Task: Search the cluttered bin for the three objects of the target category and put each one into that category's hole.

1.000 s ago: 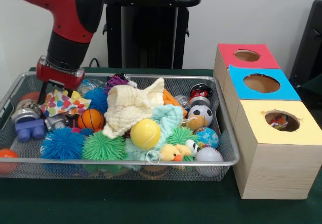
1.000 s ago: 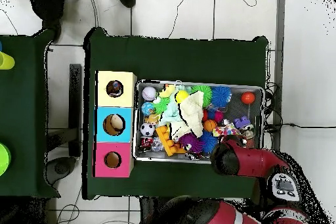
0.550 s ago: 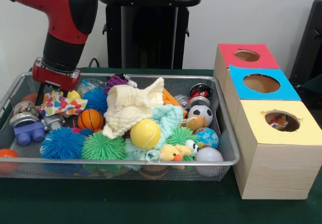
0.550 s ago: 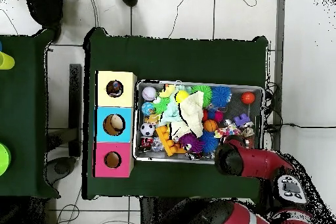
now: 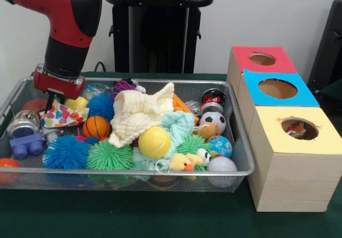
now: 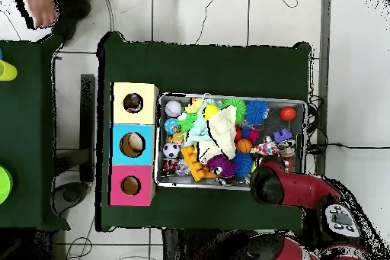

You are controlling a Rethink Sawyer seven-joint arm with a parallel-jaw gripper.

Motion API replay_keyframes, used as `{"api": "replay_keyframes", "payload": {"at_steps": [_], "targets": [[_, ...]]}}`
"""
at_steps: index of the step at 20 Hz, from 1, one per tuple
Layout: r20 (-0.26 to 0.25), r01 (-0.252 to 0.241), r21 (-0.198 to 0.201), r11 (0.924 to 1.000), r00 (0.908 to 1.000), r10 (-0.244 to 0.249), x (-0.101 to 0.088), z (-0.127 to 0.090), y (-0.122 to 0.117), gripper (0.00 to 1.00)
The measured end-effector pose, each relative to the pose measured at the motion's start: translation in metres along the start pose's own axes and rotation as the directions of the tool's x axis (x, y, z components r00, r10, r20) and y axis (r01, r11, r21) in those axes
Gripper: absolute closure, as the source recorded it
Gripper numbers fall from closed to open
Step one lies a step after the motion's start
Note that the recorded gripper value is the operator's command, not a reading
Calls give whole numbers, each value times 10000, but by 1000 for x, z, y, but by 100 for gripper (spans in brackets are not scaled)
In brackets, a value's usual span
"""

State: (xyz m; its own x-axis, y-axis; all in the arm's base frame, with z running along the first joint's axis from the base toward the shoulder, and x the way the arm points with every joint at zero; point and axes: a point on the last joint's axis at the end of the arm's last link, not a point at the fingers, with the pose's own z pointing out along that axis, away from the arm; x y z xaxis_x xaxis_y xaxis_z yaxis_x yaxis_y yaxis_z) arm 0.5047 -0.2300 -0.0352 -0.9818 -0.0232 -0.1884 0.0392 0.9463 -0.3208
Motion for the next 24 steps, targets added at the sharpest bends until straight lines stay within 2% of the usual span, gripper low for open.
{"api": "replay_keyframes", "payload": {"at_steps": [6,12,15,24], "targets": [[65,-119,-94,9999,9999,120,-2,-3,0,100],[203,-320,-369,9988,9993,327,-9,-18,5,100],[205,-389,-619,9973,9990,402,-19,-33,15,100],[267,-540,-935,9942,9980,567,-54,-66,30,100]]}}
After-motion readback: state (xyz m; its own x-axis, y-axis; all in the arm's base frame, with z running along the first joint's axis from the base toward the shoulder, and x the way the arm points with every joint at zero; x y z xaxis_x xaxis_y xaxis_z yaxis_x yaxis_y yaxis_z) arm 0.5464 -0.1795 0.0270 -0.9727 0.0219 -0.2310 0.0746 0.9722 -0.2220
